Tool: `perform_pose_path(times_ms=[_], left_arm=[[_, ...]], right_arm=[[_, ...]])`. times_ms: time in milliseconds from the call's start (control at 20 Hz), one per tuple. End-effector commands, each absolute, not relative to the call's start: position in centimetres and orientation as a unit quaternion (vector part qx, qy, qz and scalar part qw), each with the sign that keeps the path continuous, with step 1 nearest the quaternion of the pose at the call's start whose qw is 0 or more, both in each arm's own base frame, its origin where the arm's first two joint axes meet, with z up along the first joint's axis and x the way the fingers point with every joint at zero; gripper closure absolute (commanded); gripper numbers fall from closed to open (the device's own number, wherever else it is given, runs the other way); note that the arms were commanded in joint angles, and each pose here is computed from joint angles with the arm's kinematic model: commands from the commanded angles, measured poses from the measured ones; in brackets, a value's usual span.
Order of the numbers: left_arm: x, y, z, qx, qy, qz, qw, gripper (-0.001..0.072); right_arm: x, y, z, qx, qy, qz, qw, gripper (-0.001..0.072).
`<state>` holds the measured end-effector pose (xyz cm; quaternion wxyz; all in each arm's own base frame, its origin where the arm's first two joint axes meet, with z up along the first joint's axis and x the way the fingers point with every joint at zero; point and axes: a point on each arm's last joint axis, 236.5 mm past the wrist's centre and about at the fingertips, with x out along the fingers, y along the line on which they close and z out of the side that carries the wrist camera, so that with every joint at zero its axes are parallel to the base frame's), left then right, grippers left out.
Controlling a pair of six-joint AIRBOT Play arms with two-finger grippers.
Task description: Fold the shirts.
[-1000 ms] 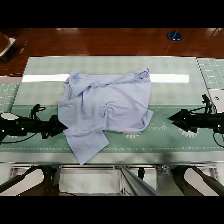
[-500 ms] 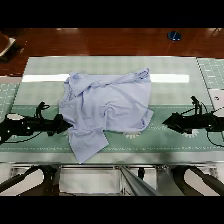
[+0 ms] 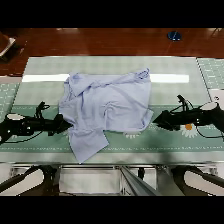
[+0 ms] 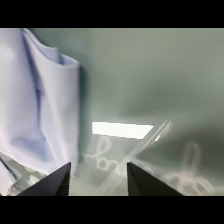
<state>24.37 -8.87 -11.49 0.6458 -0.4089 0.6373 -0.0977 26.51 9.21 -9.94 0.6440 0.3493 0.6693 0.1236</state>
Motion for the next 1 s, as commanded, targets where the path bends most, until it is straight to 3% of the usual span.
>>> perform_pose_path(times_ms=[0,100,150,200,250,400,500,650,800,950], left_arm=[[24.5,-8.8,-11.6,-0.408,0.636,-0.096,0.647,0.0677],[24.5,-8.8,-11.6,-0.408,0.636,-0.095,0.648,0.0677],[24.5,-8.8,-11.6,-0.408,0.635,-0.095,0.649,0.0677],[24.5,-8.8,-11.6,-0.408,0.635,-0.095,0.649,0.0677],[24.7,-8.8,-11.4,-0.412,0.632,-0.096,0.649,0.0677],[28.3,-9.7,-7.1,-0.43,0.578,-0.147,0.677,0.0677],[33.5,-10.1,0.6,-0.446,0.475,-0.207,0.73,0.0677],[39.1,-9.2,19.3,-0.419,0.237,-0.297,0.825,0.0677],[37.3,-7.9,36.8,-0.311,0.04,-0.308,0.898,0.0677],[30.6,-8.3,49.3,-0.169,-0.099,-0.29,0.937,0.0678]], right_arm=[[28.1,11.5,-10.6,0.329,0.682,0.137,0.638,0.0305],[28.6,13.2,-11.0,0.313,0.694,0.151,0.631,0.0316],[29.0,14.0,-11.0,0.303,0.697,0.161,0.63,0.0373],[29.4,14.8,-10.7,0.294,0.698,0.172,0.631,0.0511],[30.0,15.4,-10.0,0.28,0.692,0.188,0.638,0.0696],[33.6,15.8,-3.9,0.24,0.657,0.248,0.671,0.0693],[37.5,14.2,2.6,0.191,0.604,0.252,0.731,0.0693],[42.6,10.6,17.8,0.107,0.453,0.224,0.857,0.0693],[41.3,7.8,34.4,0.049,0.267,0.182,0.945,0.0693],[34.7,6.7,44.5,0.008,0.138,0.156,0.978,0.0693]])
